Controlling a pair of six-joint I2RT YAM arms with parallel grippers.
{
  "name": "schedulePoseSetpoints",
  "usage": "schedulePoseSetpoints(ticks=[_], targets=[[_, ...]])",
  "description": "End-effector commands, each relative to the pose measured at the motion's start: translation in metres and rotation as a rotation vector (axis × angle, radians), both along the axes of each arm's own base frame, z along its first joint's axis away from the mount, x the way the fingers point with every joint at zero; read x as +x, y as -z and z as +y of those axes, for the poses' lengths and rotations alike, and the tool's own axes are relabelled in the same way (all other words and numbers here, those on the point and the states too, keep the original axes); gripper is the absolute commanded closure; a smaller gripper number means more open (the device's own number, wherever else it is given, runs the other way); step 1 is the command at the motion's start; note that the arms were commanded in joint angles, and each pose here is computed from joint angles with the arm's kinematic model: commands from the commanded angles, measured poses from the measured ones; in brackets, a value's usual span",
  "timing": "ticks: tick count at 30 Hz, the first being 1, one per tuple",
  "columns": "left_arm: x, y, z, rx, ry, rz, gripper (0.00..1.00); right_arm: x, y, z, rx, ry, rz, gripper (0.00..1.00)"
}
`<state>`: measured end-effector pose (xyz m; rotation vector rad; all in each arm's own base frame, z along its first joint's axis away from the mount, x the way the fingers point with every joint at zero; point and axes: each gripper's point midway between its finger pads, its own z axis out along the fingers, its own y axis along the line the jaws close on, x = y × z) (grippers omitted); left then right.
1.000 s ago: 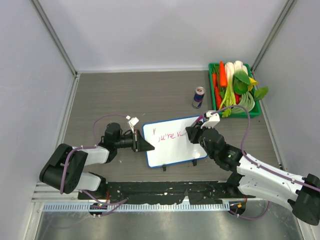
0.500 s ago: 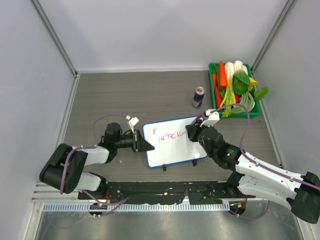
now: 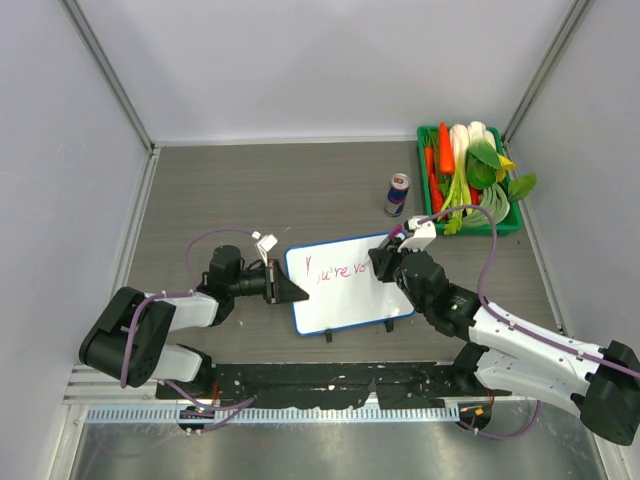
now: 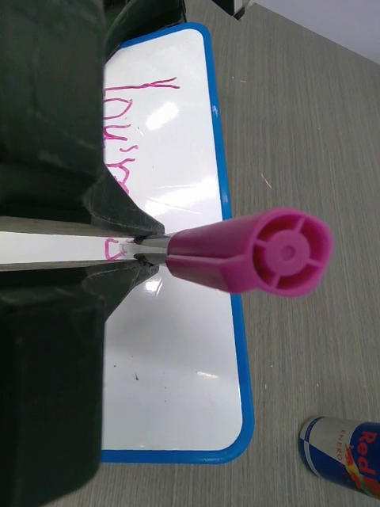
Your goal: Write a sentence on the whiteboard
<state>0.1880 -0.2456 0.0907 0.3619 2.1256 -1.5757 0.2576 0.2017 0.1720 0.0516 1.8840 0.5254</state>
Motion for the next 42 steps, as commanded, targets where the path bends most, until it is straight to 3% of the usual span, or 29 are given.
schedulePoseSetpoints(ticks=[1,27,35,42], targets=[[0.008,0.024,0.007,0.086,-0.081,0.064,1.0,0.0,-0.004,0.006,0.017,-0.02,0.006,0.99],[0.008,0.026,0.007,0.087,-0.078,0.072,1.0,-0.014,0.023,-0.02,-0.025,0.029,0.058,0.98],[0.008,0.025,0.007,0.085,-0.08,0.067,1.0,-0.006,-0.001,-0.019,-0.015,0.047,0.006,0.99],[0.007,0.025,0.007,0.085,-0.078,0.069,1.0,-0.006,-0.047,-0.007,0.089,-0.005,-0.08,0.99]])
